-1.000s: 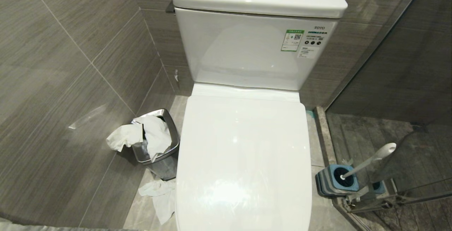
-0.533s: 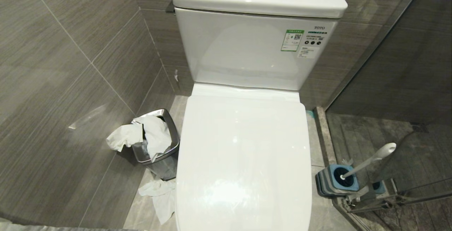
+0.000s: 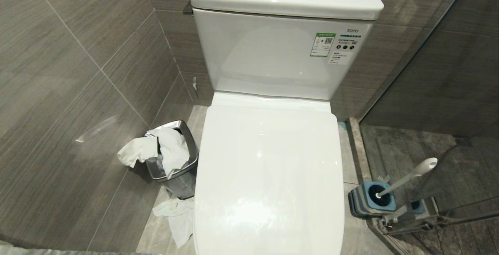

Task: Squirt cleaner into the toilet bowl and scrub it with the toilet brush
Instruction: Use the left hand to lift the toilet lid slightly

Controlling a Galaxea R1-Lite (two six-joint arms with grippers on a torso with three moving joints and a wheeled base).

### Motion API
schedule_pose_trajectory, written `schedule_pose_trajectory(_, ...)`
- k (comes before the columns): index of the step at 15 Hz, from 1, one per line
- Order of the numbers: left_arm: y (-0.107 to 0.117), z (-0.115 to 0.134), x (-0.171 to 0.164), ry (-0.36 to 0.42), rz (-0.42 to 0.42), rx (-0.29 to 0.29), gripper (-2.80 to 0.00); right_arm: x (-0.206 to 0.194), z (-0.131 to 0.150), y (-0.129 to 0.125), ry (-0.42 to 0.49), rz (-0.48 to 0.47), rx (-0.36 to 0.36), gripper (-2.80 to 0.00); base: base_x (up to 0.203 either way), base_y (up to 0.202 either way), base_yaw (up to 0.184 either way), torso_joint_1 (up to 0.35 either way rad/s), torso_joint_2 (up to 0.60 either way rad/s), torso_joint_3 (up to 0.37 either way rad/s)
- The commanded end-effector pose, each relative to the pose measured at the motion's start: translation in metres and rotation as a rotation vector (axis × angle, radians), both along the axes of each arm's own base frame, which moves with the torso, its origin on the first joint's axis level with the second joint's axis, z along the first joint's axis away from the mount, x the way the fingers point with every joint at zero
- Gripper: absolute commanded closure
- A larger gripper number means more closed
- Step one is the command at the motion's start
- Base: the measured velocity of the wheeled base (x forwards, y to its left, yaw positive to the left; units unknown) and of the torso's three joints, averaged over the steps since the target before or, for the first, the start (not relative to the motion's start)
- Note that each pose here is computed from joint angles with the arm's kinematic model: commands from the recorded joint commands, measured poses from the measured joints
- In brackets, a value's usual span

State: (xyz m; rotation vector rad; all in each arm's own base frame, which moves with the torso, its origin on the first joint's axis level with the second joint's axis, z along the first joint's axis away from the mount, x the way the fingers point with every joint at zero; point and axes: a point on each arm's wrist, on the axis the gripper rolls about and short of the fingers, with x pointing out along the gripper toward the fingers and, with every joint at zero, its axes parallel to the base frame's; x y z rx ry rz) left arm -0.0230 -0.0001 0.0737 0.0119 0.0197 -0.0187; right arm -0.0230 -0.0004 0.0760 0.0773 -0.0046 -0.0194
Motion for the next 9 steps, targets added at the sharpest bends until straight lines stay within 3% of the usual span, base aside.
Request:
schedule_pose_trajectory(1,0.0000,0.0000,0.0001,0.002,0.000,0.002,0.00,0.0001,0.0001,0.0000,0.001,0.000,0.001,0.00,0.000,0.000,0.000,0.000,0.00,0.000)
schedule_pose_trajectory(9,0.0000,0.0000,0.0001,0.002,0.000,0.002,0.00,0.0001,0.0001,0.0000,0.001,0.000,0.001,0.00,0.000,0.000,0.000,0.000,0.00,0.000)
